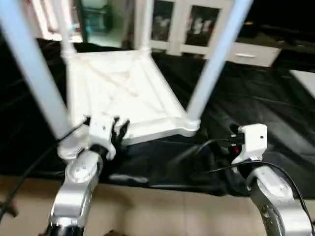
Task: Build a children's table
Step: Rotate leg to tighten
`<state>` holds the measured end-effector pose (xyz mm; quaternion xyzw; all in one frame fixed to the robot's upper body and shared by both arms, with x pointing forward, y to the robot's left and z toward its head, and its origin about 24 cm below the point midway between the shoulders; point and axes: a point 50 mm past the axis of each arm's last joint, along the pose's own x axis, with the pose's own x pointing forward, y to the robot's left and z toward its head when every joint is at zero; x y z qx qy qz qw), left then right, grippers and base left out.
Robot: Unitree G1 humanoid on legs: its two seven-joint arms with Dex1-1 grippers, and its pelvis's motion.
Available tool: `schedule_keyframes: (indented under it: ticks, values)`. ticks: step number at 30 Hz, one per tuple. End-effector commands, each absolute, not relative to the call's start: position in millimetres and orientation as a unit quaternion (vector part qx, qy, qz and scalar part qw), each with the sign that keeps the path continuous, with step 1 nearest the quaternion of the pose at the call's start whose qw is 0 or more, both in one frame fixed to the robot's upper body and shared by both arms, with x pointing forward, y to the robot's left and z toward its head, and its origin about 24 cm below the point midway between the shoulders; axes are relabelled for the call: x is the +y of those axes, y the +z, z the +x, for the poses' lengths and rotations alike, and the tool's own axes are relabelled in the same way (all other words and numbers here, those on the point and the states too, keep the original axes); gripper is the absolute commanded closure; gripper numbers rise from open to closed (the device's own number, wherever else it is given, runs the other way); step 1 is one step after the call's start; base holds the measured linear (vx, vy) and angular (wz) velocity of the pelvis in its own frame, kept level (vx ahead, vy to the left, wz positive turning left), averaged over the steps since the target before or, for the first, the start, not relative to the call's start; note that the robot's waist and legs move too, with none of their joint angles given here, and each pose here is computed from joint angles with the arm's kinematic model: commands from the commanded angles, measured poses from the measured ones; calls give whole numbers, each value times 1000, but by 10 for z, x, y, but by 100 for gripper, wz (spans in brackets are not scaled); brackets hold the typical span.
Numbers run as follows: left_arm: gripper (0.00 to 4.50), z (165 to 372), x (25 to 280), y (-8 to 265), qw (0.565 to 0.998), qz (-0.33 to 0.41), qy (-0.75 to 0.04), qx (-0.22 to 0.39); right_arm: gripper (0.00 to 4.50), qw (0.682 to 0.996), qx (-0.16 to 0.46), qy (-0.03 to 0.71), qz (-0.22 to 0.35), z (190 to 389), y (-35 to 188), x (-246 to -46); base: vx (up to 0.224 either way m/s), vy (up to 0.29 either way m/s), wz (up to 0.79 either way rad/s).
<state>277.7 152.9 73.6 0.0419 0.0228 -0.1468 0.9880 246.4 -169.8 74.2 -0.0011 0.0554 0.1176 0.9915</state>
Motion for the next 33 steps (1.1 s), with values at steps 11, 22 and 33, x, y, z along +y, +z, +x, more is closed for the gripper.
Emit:
schedule_keyframes:
  ticks: [11,22,33]
  values:
    - [279,2737,1431,789,991,9,-135,12,0,992,55,106,-39,2573,764,-1783,-15,-179,3]
    - [279,2714,1382,857,986,14,-166,-4,0,989,54,128,-47,2608,768,-1734,-62,-79,0]
    - [279,2711,1365,847,984,24,-176,3,0,988,56,135,-50,2607,748,-1738,80,-5,-6]
